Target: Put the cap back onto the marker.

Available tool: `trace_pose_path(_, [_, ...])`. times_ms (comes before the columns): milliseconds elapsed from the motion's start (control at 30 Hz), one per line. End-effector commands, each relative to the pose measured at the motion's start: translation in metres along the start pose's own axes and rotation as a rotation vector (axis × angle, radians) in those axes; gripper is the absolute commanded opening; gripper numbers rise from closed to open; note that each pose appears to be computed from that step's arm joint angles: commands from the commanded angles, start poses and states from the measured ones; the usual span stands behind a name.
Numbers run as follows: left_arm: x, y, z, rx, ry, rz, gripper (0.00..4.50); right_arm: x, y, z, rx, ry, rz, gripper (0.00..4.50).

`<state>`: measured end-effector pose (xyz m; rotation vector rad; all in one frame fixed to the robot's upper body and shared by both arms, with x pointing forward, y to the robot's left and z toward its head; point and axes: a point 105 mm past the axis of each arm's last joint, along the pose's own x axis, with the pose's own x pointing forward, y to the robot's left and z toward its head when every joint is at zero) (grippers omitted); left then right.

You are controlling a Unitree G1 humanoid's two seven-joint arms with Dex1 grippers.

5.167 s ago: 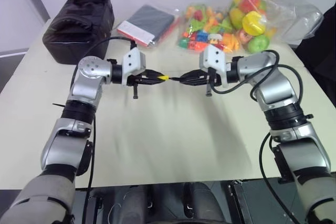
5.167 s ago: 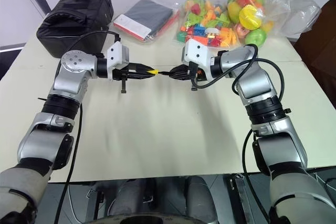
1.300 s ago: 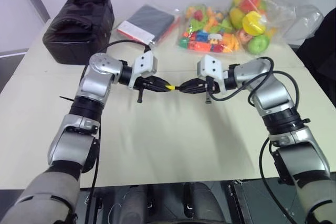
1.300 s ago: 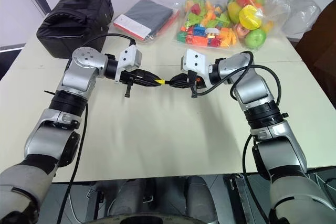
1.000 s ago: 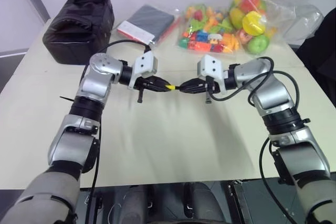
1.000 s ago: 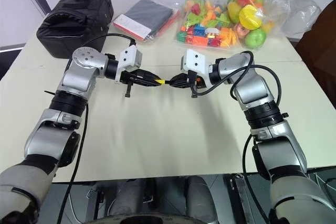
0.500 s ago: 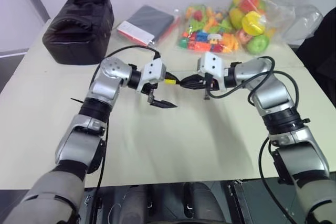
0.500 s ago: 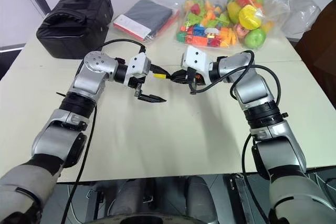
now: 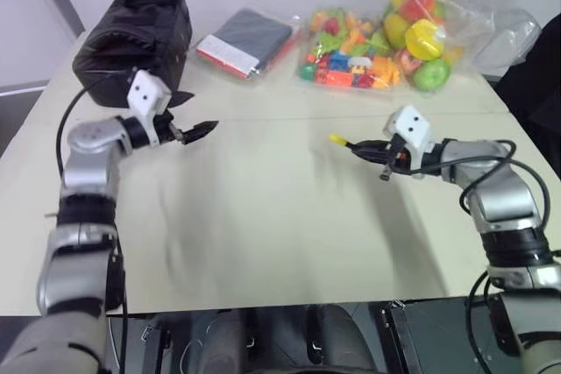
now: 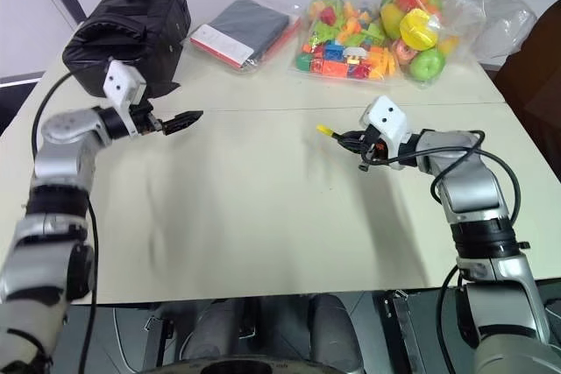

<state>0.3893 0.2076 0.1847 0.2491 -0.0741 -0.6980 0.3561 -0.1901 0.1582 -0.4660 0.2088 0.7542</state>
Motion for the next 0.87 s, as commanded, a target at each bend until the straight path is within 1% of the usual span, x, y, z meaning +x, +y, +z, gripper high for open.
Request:
trace_pose_path(33, [-0.011,-0.018,-0.001,-0.083,-0.041,0.105,4.47,-0.015,-0.024,-0.006,0.052,-0.026,-0.208,0.00])
trace_pose_path(133, [-0.016,-0.033,-0.012,-0.139,-0.028,0.177,4.47,-0.015,-0.028,-0.017,0.104,-0.024,-0.276,0.00])
trace_pose_path(233, [-0.018,-0.038,-0.016,-0.195,-0.040,0.260,4.47,-0.014,-0.029,-0.025,0.139,-0.022,-0.309,0.00])
trace_pose_path(300, [-0.017,-0.041,-0.017,-0.247,-0.064,0.306,4.50,-0.010,-0.026,-0.028,0.185,-0.035,-0.306,0.95])
trace_pose_path(367, [-0.016,-0.043,-0.018,-0.264,-0.073,0.333,4.50,-0.007,-0.024,-0.029,0.205,-0.041,-0.299,1.82])
trace_pose_path(400, [-0.016,-0.044,-0.018,-0.264,-0.072,0.343,4.50,-0.005,-0.023,-0.030,0.208,-0.039,-0.298,2.34])
trace_pose_path(433, [-0.015,-0.045,-0.019,-0.273,-0.070,0.346,4.50,-0.004,-0.023,-0.031,0.211,-0.037,-0.299,2.95])
trace_pose_path(467, [-0.014,-0.047,-0.020,-0.274,-0.069,0.346,4.50,-0.003,-0.023,-0.033,0.214,-0.034,-0.301,3.43])
trace_pose_path(500, [-0.014,-0.048,-0.020,-0.275,-0.069,0.345,4.50,-0.003,-0.023,-0.035,0.216,-0.033,-0.303,4.03])
trace_pose_path(533, [-0.013,-0.049,-0.021,-0.270,-0.065,0.344,4.50,-0.003,-0.024,-0.036,0.218,-0.031,-0.306,4.46])
trace_pose_path(600, [-0.014,-0.047,-0.021,-0.273,-0.065,0.355,4.50,-0.003,-0.026,-0.035,0.220,-0.038,-0.317,4.46])
trace_pose_path(667, [-0.018,-0.042,-0.021,-0.270,-0.063,0.372,4.50,-0.010,-0.036,-0.032,0.238,-0.061,-0.363,4.46])
trace_pose_path(767, [-0.034,-0.033,-0.029,-0.259,-0.028,0.410,4.50,-0.035,-0.066,-0.039,0.237,-0.066,-0.528,4.46])
trace_pose_path(867, [-0.046,-0.035,-0.037,-0.244,0.013,0.411,4.50,-0.054,-0.078,-0.047,0.241,-0.087,-0.617,4.46])
